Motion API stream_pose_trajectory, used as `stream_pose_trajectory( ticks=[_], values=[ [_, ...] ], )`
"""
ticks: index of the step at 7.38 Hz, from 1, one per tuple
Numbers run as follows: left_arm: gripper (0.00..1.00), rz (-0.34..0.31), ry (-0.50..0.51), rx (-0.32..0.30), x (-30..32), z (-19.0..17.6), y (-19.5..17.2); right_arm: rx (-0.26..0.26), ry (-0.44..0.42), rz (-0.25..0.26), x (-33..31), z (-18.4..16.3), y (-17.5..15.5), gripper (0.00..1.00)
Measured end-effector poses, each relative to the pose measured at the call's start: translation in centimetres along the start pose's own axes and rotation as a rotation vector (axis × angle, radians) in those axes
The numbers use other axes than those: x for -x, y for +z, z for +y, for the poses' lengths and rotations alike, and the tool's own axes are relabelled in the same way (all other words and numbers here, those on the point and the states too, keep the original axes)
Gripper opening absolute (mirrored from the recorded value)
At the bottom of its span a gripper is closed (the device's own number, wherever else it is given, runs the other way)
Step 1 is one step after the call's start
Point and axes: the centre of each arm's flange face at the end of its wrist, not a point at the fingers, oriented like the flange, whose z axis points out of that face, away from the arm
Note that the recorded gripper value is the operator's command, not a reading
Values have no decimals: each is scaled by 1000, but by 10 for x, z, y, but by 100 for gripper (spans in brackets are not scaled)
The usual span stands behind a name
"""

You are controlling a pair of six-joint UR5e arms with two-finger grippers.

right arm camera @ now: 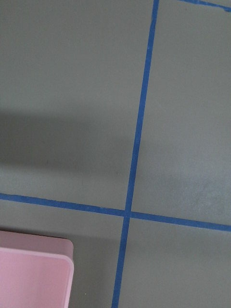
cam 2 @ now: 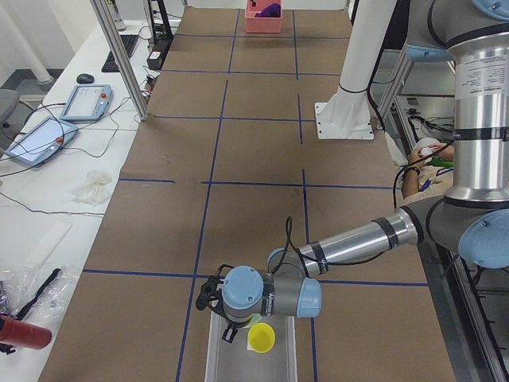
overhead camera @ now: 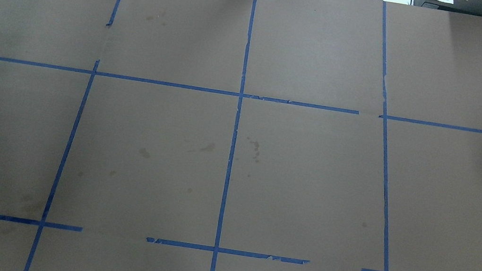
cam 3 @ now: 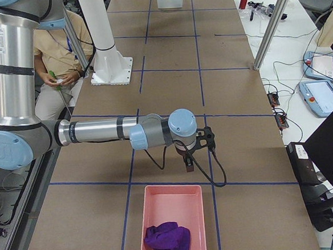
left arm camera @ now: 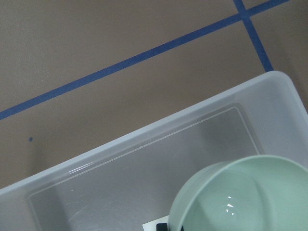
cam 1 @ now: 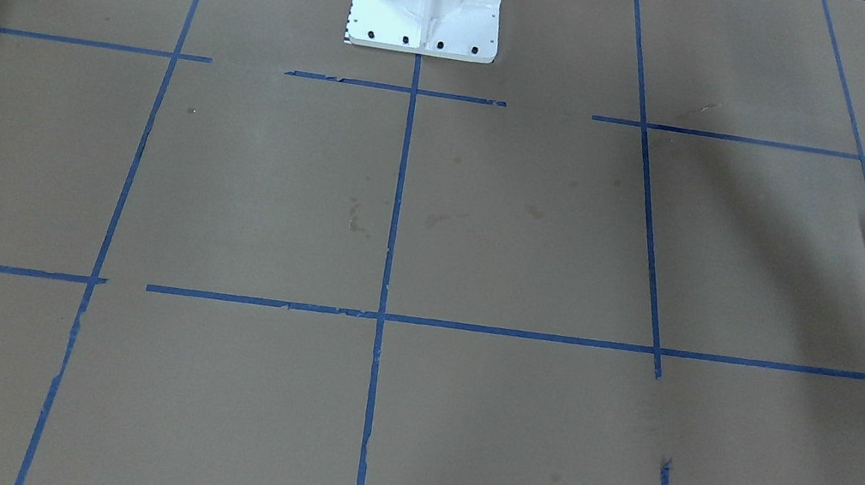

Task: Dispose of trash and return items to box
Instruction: 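Lower the green bowl into the white bin and open the left gripper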

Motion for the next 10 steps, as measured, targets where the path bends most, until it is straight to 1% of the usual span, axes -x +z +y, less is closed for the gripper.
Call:
stream_pose_trajectory(
  ticks=[1, 2, 4, 5, 6, 7, 8, 9, 10],
  values=[
    [73, 7, 1, -4, -1, -1, 0, 0, 0, 0, 0, 0, 0, 100],
    [73, 11, 3, -6, -1, -2, 0, 0, 0, 0, 0, 0, 0, 100],
    [80, 7, 14, -17, -4, -10, -5, -2, -3, 0, 1, 0, -1, 100],
    [86, -9, 23, -33, -8, -21, -15, -7, -8, 3, 4, -1, -4, 100],
    [91, -60, 28, -59, -18, -39, -35, -12, -15, 16, 7, -1, -7, 100],
    [95, -134, 24, -86, -30, -59, -61, -16, -19, 49, 7, -1, -10, 100],
    [99, -174, -7, -110, -46, -76, -85, -19, -22, 87, 6, -1, -13, 100],
    [99, -160, -71, -136, -66, -91, -106, -18, -20, 107, 7, -1, -15, 100],
    [99, -110, -128, -156, -87, -102, -119, -9, -10, 114, 12, -2, -20, 100]
  ],
)
